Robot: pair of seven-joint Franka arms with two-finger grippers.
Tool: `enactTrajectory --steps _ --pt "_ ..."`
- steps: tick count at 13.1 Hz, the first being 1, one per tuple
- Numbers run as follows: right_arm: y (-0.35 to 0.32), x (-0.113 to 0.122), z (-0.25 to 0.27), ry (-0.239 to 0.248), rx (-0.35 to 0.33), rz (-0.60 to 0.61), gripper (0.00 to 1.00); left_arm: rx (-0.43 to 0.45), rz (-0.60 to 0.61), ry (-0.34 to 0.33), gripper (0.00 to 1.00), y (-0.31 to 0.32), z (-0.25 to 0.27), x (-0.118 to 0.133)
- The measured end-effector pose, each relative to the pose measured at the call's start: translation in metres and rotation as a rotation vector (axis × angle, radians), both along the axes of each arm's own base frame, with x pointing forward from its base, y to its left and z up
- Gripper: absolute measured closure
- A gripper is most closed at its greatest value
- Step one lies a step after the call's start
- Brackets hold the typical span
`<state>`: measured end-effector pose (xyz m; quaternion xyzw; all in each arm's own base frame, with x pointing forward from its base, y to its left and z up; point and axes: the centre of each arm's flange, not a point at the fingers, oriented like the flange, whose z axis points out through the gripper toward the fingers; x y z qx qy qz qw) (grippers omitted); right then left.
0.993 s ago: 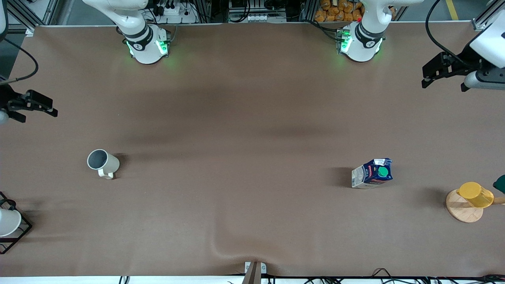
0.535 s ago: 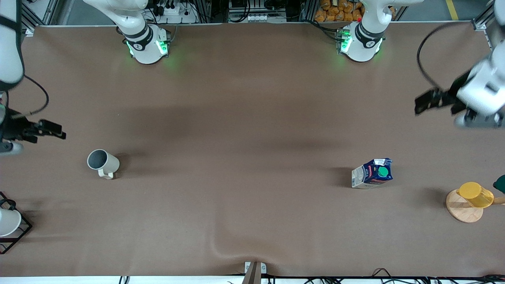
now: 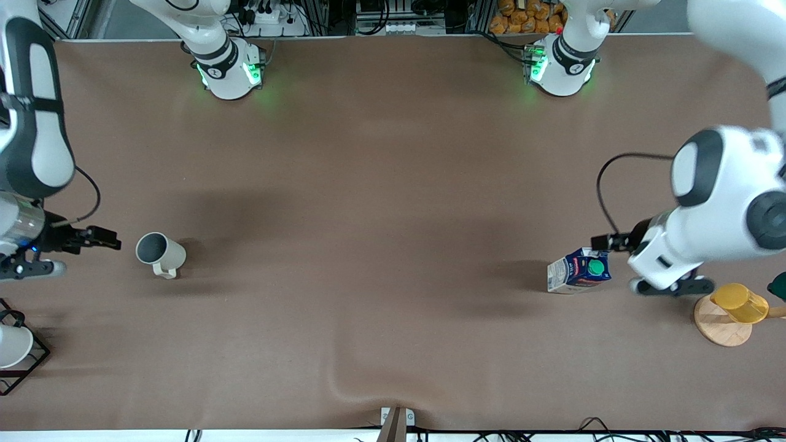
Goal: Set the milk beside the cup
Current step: 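Reach the right gripper to the white mug while the left gripper reaches the milk, then grasp and lift the mug with the right gripper while the left gripper lifts the milk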
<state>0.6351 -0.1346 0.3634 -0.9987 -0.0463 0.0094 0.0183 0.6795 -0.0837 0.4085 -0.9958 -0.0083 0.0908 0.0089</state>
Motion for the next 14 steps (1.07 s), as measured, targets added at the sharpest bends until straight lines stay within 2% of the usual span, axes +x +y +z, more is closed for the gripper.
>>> enactTrajectory --steps 2,5,8,9,14 --pt "-0.004 0.008 -0.036 -0.007 -0.007 0.035 0.00 0.007 -0.006 -0.009 0.00 -0.001 -0.024 0.009" --pt "0.002 0.009 -0.065 0.024 0.001 0.064 0.11 0.063 -0.047 -0.030 0.00 -0.006 -0.038 0.015" --pt "0.003 0.008 -0.079 0.048 0.009 0.151 0.15 0.065 -0.061 -0.028 0.00 -0.015 -0.043 0.014" --pt "0.000 0.007 -0.085 0.057 0.012 0.171 0.22 0.066 -0.062 -0.024 0.00 -0.016 -0.045 0.014" --pt "-0.001 -0.002 -0.113 0.109 0.028 0.191 0.27 0.064 -0.074 -0.001 0.00 -0.023 -0.060 0.013"
